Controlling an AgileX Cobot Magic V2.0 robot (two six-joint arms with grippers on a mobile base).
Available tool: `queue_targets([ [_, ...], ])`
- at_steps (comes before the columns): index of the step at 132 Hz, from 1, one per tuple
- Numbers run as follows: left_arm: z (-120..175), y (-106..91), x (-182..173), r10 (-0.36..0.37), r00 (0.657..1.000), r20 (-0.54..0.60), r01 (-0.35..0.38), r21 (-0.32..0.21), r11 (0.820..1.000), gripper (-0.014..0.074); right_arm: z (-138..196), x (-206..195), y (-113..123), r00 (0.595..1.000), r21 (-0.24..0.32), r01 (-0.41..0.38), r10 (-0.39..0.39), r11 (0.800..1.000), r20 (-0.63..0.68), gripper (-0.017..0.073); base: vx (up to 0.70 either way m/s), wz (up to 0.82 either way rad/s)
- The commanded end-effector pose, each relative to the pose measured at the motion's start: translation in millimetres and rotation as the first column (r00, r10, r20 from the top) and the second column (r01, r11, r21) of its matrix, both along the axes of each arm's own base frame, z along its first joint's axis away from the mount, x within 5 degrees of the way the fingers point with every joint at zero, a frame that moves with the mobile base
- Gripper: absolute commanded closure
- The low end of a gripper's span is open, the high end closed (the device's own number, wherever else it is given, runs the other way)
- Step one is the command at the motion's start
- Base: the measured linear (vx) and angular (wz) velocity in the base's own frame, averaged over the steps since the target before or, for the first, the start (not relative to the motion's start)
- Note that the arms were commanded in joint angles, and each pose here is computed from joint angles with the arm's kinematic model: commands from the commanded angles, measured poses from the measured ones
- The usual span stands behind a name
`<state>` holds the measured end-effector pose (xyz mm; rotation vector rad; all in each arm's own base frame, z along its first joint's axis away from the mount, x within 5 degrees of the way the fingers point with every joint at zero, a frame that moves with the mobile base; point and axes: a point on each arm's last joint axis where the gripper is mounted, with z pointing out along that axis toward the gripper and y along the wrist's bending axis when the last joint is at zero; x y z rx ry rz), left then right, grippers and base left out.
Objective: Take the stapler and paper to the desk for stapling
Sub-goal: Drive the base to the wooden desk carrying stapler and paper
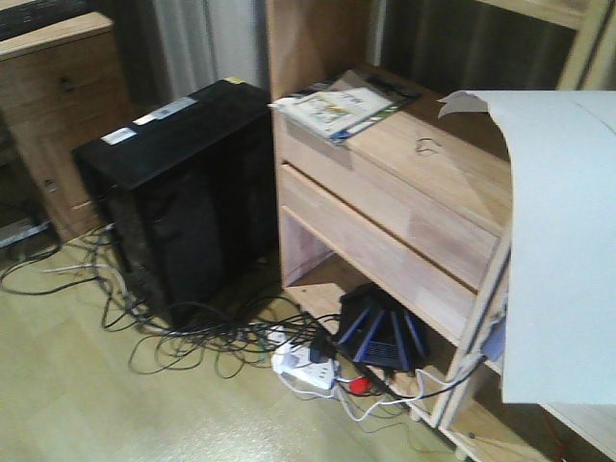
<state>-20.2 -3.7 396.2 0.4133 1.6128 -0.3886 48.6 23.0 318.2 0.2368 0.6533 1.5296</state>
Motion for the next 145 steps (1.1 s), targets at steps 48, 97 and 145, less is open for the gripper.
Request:
queue_targets([
  [48, 16.7, -0.3, 1.6, 0.001, 0.995, 0.102, 0.006, -0.072, 0.997, 0.0600, 8.6, -2.3, -0.5, 0.999, 0.009, 0.000, -0.001, 1.000, 0.048, 0.0565, -0.09, 0.51],
  [97, 16.7, -0.3, 1.6, 0.001, 0.995, 0.102, 0.006, -0.072, 0.997, 0.0600, 8.6, -2.3, -0.5, 0.999, 0.009, 0.000, -0.001, 1.000, 0.048, 0.0565, -0.05, 0.55],
  [145, 16.7, -0.3, 1.6, 0.001, 0.995, 0.102, 0.006, -0.072, 0.997, 0.0600, 8.6, -2.3, -0.5, 0.999, 0.009, 0.000, -0.001, 1.000, 0.048, 0.0565, 0.04, 0.44],
])
